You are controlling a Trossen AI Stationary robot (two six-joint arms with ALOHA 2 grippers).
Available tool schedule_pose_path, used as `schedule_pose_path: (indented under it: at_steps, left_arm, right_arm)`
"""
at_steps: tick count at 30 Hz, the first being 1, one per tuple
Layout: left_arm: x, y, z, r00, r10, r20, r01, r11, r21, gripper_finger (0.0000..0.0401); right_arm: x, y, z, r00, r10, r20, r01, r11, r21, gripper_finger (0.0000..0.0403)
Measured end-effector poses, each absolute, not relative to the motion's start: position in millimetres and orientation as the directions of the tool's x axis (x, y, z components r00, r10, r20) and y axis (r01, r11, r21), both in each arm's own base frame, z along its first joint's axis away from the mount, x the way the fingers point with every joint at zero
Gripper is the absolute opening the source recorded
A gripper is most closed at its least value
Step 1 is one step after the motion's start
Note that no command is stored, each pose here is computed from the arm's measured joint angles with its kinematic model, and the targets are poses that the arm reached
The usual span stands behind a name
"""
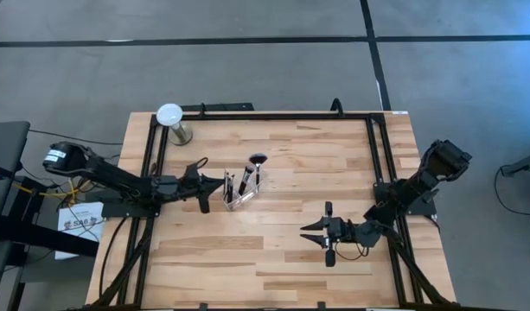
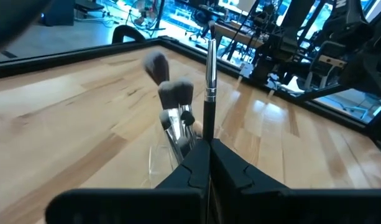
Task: Put items in baskets/containers
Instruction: Put the liner brush into the left section of the transparent organizer, then return to Home Position
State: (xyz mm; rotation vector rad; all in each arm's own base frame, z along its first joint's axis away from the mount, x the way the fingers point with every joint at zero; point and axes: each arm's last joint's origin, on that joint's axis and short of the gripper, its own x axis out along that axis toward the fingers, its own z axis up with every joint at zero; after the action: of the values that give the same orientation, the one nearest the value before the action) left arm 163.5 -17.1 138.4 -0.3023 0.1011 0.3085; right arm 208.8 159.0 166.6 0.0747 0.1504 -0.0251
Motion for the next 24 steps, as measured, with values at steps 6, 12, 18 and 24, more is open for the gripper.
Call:
schedule_pose_path:
  at_steps: [6, 12, 18, 24]
  left_arm:
    - [164.9, -17.3, 134.1, 0.944, 0.284, -0.167, -0.323, 0.897, -0.301, 0.0006]
    - [165.9, -17.6, 129.3, 0.939, 0.284, -0.196, -0.334, 0.891, -0.308, 0.0011]
    - [166.8, -18.3, 125.5, 0.940, 0.262, -0.220, -0.322, 0.893, -0.315, 0.0051]
    - [167.0, -18.5, 126.0, 0.942, 0.257, -0.214, -0.318, 0.888, -0.333, 0.0093]
  right_arm:
    - [208.7, 158.8, 165.5, 0.987, -0.021, -0.160, 0.031, 0.997, 0.065, 0.0075]
    - [208.3, 159.1, 164.8, 0.986, -0.019, -0.165, 0.032, 0.997, 0.073, 0.0075]
    - [207.9, 158.7, 162.6, 0.983, -0.023, -0.184, 0.037, 0.996, 0.075, 0.0075]
    - [207.9, 158.7, 162.6, 0.983, -0.022, -0.183, 0.037, 0.996, 0.076, 0.0075]
